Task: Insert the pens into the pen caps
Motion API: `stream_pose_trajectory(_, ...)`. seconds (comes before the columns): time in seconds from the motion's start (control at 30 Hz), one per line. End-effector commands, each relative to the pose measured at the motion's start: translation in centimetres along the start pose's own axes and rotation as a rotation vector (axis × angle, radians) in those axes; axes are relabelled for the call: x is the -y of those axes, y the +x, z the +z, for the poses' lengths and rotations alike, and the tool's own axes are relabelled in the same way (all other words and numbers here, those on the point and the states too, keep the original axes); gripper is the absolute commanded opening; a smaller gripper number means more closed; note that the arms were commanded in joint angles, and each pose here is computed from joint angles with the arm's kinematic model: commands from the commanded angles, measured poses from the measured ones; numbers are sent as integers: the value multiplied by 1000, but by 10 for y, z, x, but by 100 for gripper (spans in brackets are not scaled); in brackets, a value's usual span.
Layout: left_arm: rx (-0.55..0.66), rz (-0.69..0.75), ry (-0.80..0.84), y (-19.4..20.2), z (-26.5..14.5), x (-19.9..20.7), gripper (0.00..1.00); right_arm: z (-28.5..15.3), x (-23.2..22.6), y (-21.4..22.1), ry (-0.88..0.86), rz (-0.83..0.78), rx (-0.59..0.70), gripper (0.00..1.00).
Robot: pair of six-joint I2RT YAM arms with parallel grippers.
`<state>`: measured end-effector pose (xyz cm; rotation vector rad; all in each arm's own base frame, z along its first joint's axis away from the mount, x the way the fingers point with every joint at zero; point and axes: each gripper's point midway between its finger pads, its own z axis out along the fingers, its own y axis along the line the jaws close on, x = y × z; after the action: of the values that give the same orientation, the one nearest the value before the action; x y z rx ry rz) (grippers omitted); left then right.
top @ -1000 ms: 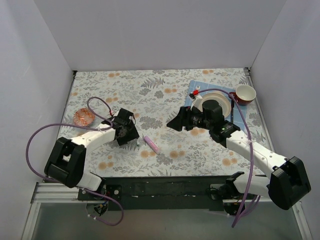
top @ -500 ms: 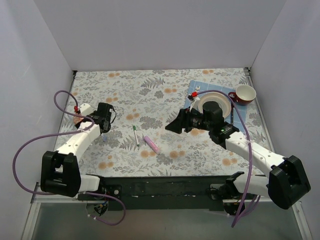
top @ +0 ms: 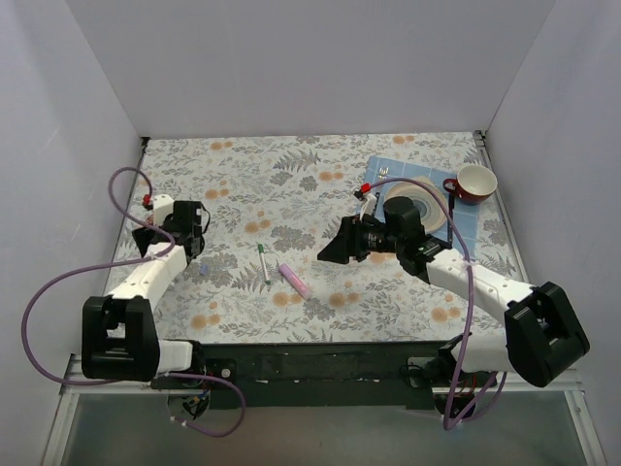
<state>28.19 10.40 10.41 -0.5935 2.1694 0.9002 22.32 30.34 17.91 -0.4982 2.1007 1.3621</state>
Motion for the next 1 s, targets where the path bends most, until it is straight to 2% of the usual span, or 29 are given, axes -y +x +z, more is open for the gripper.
stream_pose_trajectory(0.0,20,-568,126,-57,-13,-15,86,3,-12,-2,-64,14,-30,69)
stream_pose_trajectory(0.03,-5,-708,182,-58,-17,-6,85,3,-11,-2,-59,18,-34,69)
stream_pose_trajectory(0.07,-35,-754,254,-57,-23,5,84,2,-12,-3,-58,13,-33,69)
stream_pose_trajectory(0.1,-53,-804,253,-54,-25,6,80,2,-15,-10,-50,7,-25,68)
stream_pose_trajectory(0.17,-120,-965,170,-52,-22,5,72,0,-18,-19,-31,-12,-12,68)
stream_pose_trajectory(0.23,-257,-937,-29,-16,-11,-3,70,-3,-20,-34,8,-43,9,68)
stream_pose_trajectory(0.27,-285,-1078,-98,-28,-11,-6,70,-5,-22,-40,20,-53,22,69)
stream_pose_trajectory(0.3,-375,-1058,-204,-7,-11,-19,70,-6,-21,-45,40,-62,35,69)
stream_pose_trajectory(0.33,-412,-1073,-251,0,-6,-20,70,-7,-25,-51,46,-66,41,69)
stream_pose_trajectory(0.4,-486,-1126,-298,15,9,-22,71,-10,-30,-59,47,-78,63,69)
stream_pose_trajectory(0.43,-547,-1167,-270,21,10,-15,68,-10,-31,-61,47,-77,69,69)
stream_pose_trajectory(0.5,-567,-1238,-261,30,20,-20,65,-13,-30,-58,68,-60,64,69)
stream_pose_trajectory(0.6,-563,-1267,-217,31,29,-14,63,-15,-28,-57,81,-54,69,69)
stream_pose_trajectory(0.8,-671,-1236,-287,60,43,-3,60,-14,-30,-57,71,-44,62,69)
stream_pose_trajectory(0.97,-672,-1221,-317,69,52,-1,57,-16,-31,-58,74,-55,70,69)
